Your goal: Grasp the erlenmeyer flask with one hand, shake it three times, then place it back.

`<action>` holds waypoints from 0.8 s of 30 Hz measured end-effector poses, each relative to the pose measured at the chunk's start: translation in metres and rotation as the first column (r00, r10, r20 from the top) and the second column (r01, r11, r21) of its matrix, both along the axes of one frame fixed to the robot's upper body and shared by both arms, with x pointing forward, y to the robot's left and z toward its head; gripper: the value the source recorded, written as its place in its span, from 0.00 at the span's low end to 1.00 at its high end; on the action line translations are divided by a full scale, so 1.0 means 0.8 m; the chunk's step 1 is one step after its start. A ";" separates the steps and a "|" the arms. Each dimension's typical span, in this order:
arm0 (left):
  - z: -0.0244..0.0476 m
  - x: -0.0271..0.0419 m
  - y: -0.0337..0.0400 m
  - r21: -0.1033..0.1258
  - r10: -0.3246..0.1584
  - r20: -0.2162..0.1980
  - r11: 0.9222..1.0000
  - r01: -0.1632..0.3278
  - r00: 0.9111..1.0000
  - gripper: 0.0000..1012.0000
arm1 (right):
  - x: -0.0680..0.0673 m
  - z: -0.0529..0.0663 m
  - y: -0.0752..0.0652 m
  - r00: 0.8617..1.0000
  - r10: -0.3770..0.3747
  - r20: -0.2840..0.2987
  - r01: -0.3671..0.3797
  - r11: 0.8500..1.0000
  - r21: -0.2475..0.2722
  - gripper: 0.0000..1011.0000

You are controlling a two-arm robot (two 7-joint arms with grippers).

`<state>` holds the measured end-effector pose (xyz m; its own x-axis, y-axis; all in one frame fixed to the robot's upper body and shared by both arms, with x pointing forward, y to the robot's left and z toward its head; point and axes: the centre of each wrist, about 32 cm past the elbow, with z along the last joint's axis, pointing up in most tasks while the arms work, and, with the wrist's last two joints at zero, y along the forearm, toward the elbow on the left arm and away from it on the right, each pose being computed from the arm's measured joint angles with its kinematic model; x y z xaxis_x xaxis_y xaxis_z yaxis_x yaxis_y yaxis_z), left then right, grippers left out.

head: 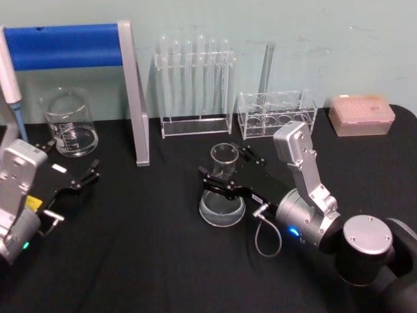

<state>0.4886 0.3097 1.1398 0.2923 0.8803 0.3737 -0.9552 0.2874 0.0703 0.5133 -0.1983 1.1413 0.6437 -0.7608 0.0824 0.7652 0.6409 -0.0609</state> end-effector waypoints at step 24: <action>0.0000 0.0000 0.0000 0.000 0.000 0.000 1.000 0.000 1.000 0.99 | 0.000 0.000 0.000 1.000 0.000 -0.002 0.000 1.000 0.001 0.45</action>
